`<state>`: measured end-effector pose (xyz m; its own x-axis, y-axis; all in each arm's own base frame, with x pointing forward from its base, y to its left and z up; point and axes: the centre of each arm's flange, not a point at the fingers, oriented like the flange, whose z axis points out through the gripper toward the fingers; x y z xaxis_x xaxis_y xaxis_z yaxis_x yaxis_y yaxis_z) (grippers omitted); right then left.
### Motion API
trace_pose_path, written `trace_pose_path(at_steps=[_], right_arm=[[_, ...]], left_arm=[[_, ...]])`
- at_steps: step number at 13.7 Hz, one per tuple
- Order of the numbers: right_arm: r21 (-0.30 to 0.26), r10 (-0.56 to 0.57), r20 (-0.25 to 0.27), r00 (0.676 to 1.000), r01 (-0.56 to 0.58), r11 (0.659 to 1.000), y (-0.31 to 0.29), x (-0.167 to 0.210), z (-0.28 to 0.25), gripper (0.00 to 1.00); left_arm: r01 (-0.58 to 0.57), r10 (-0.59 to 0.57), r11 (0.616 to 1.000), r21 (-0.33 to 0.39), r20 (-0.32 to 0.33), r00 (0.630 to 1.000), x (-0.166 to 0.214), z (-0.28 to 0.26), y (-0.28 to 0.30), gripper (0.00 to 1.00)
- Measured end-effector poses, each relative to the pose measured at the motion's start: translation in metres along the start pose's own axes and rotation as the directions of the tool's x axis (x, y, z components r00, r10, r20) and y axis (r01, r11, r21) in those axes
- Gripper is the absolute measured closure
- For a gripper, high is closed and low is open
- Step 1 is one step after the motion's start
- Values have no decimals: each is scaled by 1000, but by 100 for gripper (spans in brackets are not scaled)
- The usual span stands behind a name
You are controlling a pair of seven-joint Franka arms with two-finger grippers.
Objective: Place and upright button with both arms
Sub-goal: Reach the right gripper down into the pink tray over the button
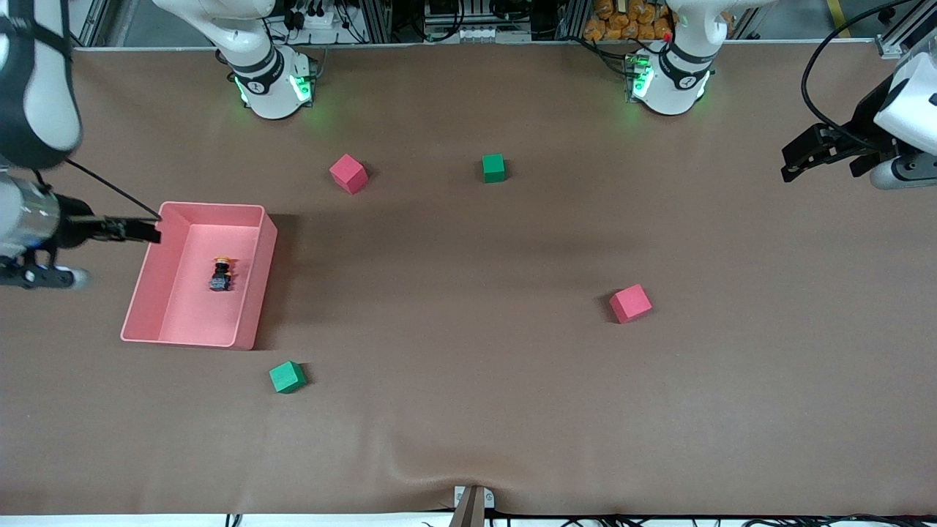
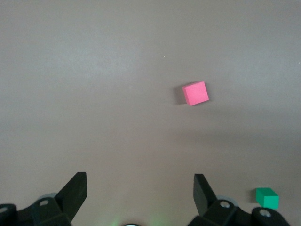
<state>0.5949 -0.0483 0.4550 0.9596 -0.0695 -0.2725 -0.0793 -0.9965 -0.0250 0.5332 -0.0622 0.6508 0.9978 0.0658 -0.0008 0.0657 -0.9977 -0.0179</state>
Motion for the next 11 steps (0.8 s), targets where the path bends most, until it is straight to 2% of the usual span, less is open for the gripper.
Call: trace_pose_path(at_steps=[3,5,11], right_arm=[[5,11,76,997,-12,1000,8,21,65,0],[7,12,107,994,-13,1000,9,31,94,0],[15,-25,138,990,23,1000,16,59,164,0]], left_arm=[[0,0,1000,0,-1,1000,1,1,0,0],[1,-1,1000,0,-2,1000,1,1,0,0],[15,-15,1000,0,3,1000,2,2,-8,0]])
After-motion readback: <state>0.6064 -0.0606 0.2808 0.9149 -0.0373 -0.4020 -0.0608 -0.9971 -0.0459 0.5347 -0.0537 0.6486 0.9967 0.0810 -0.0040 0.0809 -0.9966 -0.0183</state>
